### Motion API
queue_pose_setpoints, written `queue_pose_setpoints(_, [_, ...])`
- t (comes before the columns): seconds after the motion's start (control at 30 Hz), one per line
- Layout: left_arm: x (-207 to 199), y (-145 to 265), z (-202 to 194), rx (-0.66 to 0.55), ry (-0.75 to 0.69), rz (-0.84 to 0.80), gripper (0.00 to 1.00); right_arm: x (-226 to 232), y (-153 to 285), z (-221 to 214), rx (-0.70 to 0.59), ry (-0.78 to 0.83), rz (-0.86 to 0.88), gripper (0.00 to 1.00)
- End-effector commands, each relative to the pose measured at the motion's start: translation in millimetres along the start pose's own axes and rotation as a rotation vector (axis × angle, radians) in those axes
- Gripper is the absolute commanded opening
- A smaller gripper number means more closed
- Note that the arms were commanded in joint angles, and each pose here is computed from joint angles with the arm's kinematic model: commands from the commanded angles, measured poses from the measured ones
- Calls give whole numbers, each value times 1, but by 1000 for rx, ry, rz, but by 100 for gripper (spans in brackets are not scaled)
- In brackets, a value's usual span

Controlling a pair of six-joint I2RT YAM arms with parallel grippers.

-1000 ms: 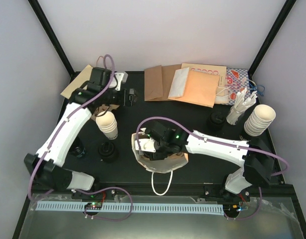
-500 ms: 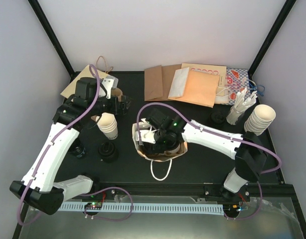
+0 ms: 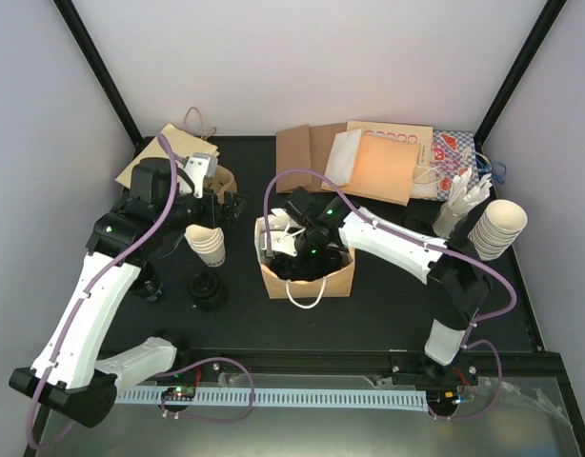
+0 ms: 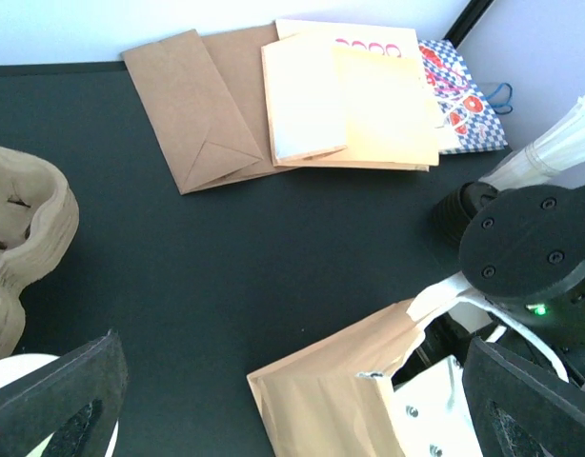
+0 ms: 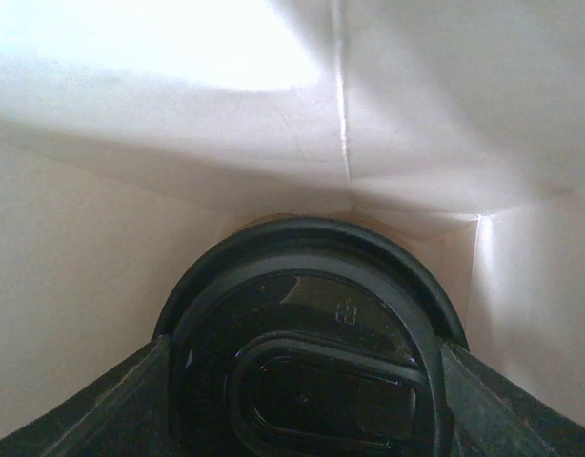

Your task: Pack the takeout coffee

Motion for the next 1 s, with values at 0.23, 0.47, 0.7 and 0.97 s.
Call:
queue_pose_setpoints(0.23, [7, -3, -17, 30, -14, 7, 99, 39, -51, -51, 187, -128, 268, 46])
queue_pose_setpoints(0.47, [8, -7, -19, 40, -27, 9, 99, 26, -46, -51, 211, -126, 150, 43])
queue_pose_setpoints(0.7, [7, -9, -21, 44, -22, -5, 99, 30, -45, -62, 264, -91, 88, 43])
queue_pose_setpoints(0.97, [1, -10, -27, 70, -9, -59, 99, 26, -34, -44, 194, -65, 83, 60])
Point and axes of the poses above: each gripper's point midway between its finger pads, its own y axis back along the fingers, its own x axis along the line the jaws close on, z = x × y, the point moved 3 cm from there along y, back along the fingers, and after that the axes turned 4 degrees about y, right-handed, at the moved point
